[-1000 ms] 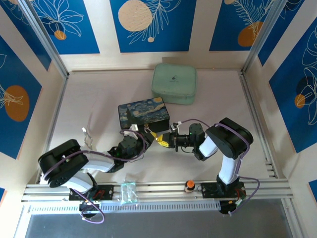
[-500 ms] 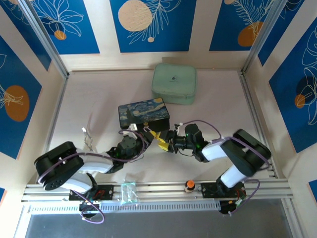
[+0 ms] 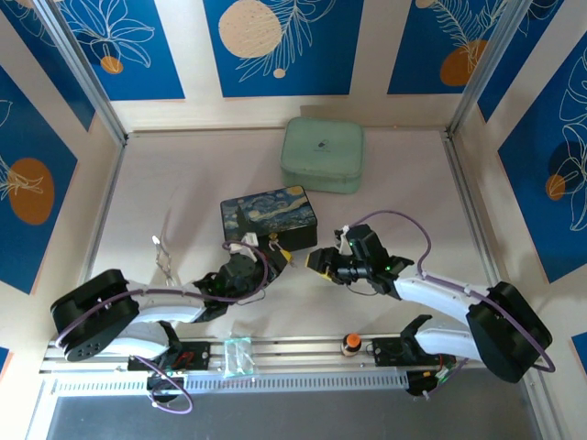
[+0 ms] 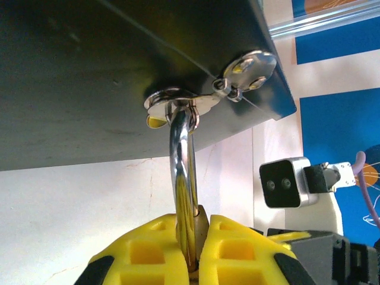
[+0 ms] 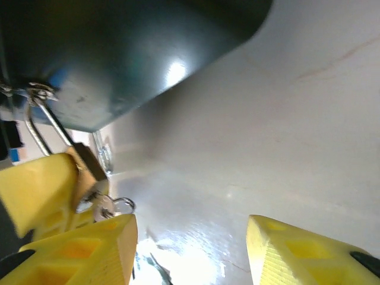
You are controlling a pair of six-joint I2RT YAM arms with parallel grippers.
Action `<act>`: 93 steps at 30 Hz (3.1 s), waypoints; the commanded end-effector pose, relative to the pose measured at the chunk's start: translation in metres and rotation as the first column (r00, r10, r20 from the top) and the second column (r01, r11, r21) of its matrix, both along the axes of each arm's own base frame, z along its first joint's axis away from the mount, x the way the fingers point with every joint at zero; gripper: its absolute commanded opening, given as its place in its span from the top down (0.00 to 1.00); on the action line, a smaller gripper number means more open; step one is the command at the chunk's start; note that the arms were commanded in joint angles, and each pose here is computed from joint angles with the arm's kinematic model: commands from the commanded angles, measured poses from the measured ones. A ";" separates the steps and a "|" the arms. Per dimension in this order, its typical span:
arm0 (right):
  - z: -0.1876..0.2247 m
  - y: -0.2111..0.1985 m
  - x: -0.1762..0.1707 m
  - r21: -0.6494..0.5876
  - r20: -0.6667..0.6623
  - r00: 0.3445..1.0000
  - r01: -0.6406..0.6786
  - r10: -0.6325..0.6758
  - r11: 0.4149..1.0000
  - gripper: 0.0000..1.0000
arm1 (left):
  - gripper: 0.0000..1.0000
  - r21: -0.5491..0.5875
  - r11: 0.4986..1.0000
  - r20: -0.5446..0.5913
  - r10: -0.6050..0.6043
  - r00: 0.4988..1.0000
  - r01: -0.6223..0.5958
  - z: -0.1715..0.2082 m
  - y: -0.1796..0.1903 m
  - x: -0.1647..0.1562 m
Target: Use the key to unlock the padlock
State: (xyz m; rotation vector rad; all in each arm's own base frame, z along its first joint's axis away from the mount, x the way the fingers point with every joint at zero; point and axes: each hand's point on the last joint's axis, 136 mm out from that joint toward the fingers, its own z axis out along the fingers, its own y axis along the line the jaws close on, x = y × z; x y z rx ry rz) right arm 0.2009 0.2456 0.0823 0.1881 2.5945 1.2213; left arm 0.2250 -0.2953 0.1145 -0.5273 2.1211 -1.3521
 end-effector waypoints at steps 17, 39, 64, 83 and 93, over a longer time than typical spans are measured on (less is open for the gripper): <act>0.047 0.042 -0.009 -0.672 0.602 0.407 -0.206 0.687 0.711 0.47 | 1.00 0.014 1.000 0.011 0.003 1.000 -0.003 0.018 0.012 -0.007; 0.035 0.078 -0.025 -0.777 0.540 0.236 -0.230 0.808 0.586 0.65 | 1.00 -0.007 1.000 -0.003 -0.020 1.000 0.020 0.022 0.009 -0.011; 0.016 0.067 -0.020 -0.740 0.501 0.375 -0.283 0.780 0.611 0.76 | 1.00 -0.035 0.999 -0.003 -0.014 1.000 0.013 0.025 0.011 -0.012; 0.019 0.079 0.001 -0.732 0.535 0.392 -0.227 0.749 0.642 0.90 | 1.00 -0.067 0.996 -0.001 -0.053 0.999 0.053 0.033 0.002 -0.015; 0.038 0.072 -0.012 -0.454 0.602 0.518 -0.404 0.608 0.794 1.00 | 1.00 -0.058 0.997 -0.014 -0.055 0.998 0.054 0.024 0.006 -0.018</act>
